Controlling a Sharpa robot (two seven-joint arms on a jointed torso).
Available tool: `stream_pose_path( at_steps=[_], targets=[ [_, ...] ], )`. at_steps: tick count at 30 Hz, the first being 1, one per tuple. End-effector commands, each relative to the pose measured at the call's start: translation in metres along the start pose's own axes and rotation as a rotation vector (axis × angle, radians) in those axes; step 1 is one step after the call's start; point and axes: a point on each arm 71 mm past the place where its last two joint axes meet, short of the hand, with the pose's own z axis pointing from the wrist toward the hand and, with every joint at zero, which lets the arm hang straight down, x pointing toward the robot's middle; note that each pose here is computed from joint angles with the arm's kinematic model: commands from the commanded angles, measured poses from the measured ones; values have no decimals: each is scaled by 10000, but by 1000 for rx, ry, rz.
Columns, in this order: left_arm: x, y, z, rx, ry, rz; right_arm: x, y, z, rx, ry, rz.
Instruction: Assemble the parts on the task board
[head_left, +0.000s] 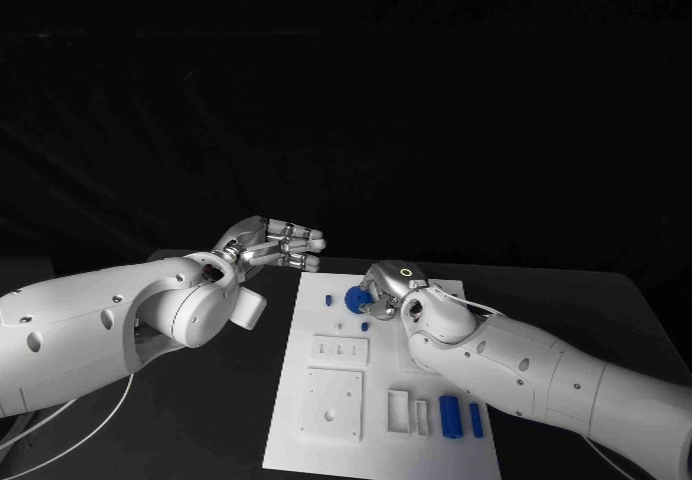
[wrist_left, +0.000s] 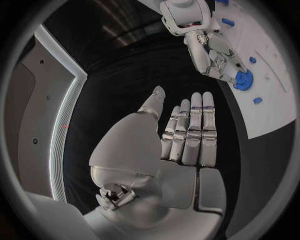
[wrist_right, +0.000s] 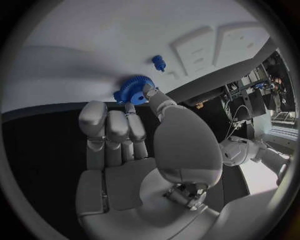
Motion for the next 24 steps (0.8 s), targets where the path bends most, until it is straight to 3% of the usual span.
stream_pose_path(
  at_steps=[1, 12, 24],
  targets=[
    [26, -16, 6, 8, 21, 2, -2, 1, 2, 4, -10, -6],
    [34, -16, 10, 7, 24, 2, 21, 29, 23, 4, 2, 15],
    [50, -20, 21, 7, 29, 1, 68, 2, 26, 22, 60, 65]
  ],
)
